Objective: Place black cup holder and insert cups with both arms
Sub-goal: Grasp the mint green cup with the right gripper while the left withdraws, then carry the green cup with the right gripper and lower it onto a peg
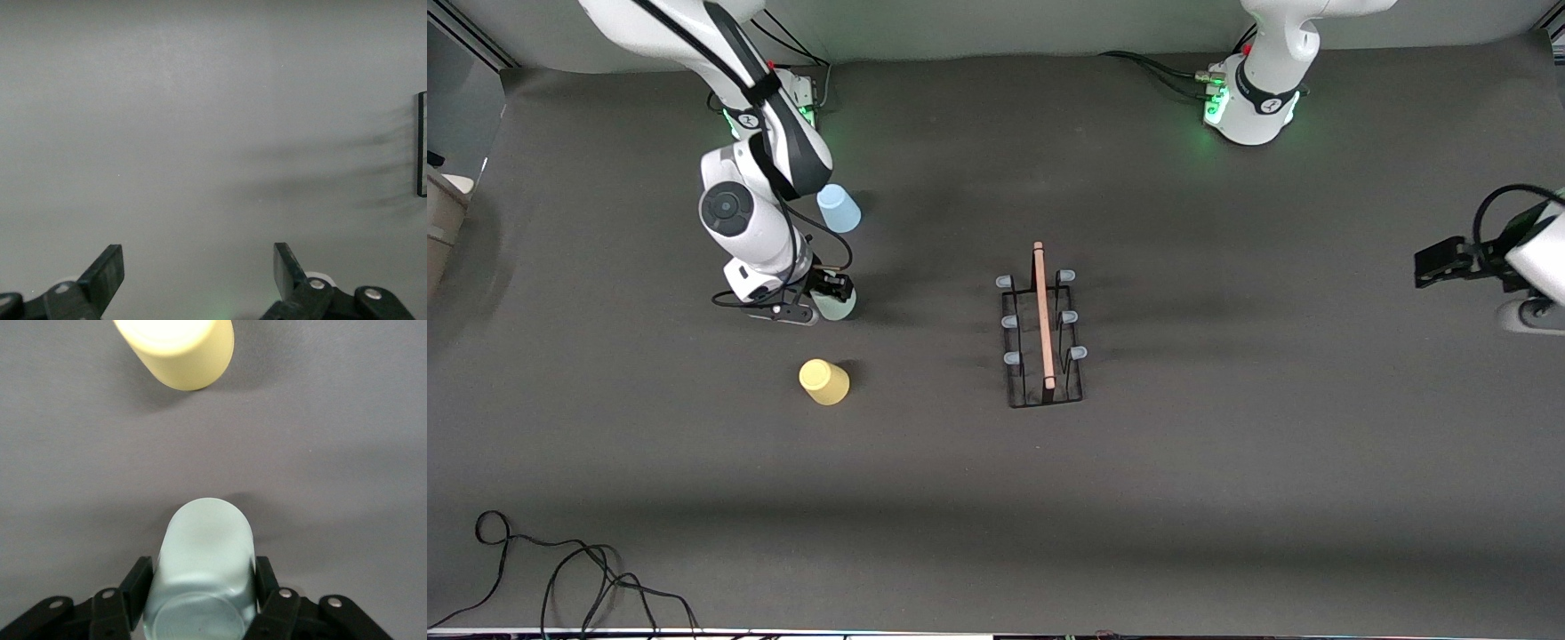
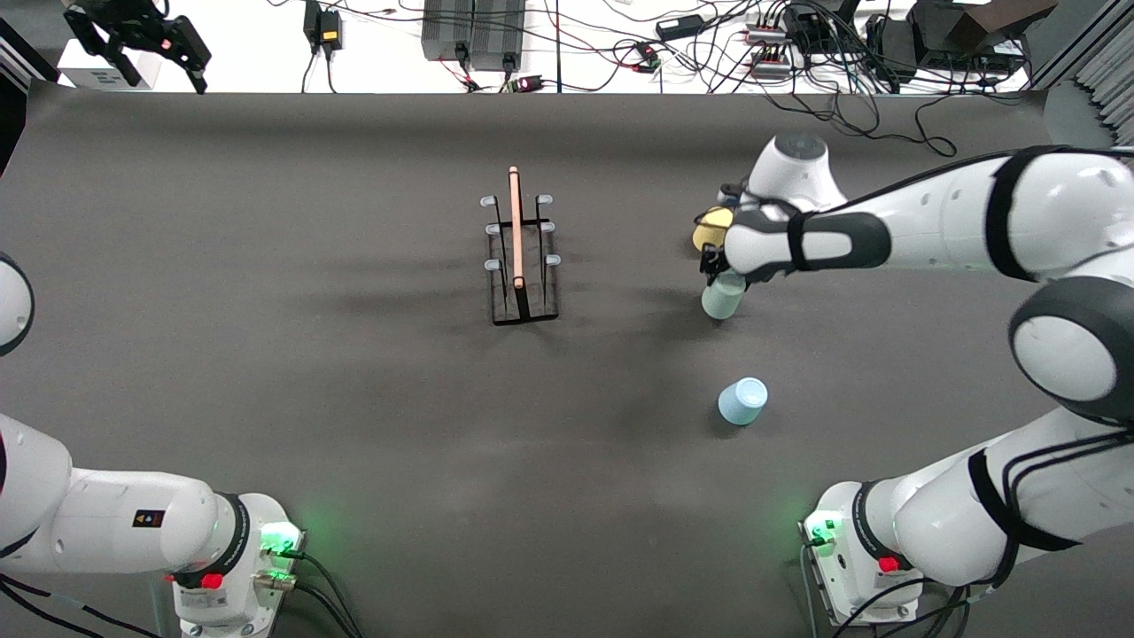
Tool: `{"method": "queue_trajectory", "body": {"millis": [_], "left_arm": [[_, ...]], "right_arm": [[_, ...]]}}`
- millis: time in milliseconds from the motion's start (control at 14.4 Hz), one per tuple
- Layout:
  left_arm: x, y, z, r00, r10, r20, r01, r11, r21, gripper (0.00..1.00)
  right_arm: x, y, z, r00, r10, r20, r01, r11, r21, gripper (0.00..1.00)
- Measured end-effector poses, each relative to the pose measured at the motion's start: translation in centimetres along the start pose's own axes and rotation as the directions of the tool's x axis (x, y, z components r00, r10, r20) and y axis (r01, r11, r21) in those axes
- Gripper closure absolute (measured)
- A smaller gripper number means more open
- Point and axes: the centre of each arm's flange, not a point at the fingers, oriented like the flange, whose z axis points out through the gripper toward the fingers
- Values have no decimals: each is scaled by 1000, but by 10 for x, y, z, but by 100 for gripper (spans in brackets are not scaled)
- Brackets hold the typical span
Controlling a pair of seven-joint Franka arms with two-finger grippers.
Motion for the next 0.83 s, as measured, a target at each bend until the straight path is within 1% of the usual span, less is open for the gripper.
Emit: {"method": "queue_trajectory", "body": {"millis": [139, 209, 348, 417, 557, 696, 835], "left_arm": [[-2, 5, 2, 1000, 7, 14, -7, 1000, -1, 0], [-2, 6, 4, 1000, 9, 20, -9, 1000, -2, 0], [-1, 4, 7, 1000, 5, 25, -5, 1000, -2, 0], [-1, 2, 7, 1000, 2, 23, -2, 1000, -2, 0], [1, 0, 7, 1000, -2, 14, 2, 1000, -4, 0], [1, -2, 7, 1000, -6, 13, 6, 1000, -14, 0], [0, -3, 5, 1000, -10, 9, 10, 1000, -21, 0]], "right_arm": [[4, -15, -54, 999, 20, 26, -20, 1000, -2, 33], [5, -26, -82, 999, 34, 27, -34, 999, 4, 33], [2, -60, -124, 997, 78, 0, -78, 996, 38, 33], [-2, -79, -135, 994, 106, -5, -105, 992, 63, 33], [-9, -121, -151, 987, 162, 4, -161, 980, 118, 33], [-14, -168, -161, 976, 216, -2, -213, 965, 150, 33], [-20, -213, -161, 969, 245, -8, -241, 956, 166, 33]]}}
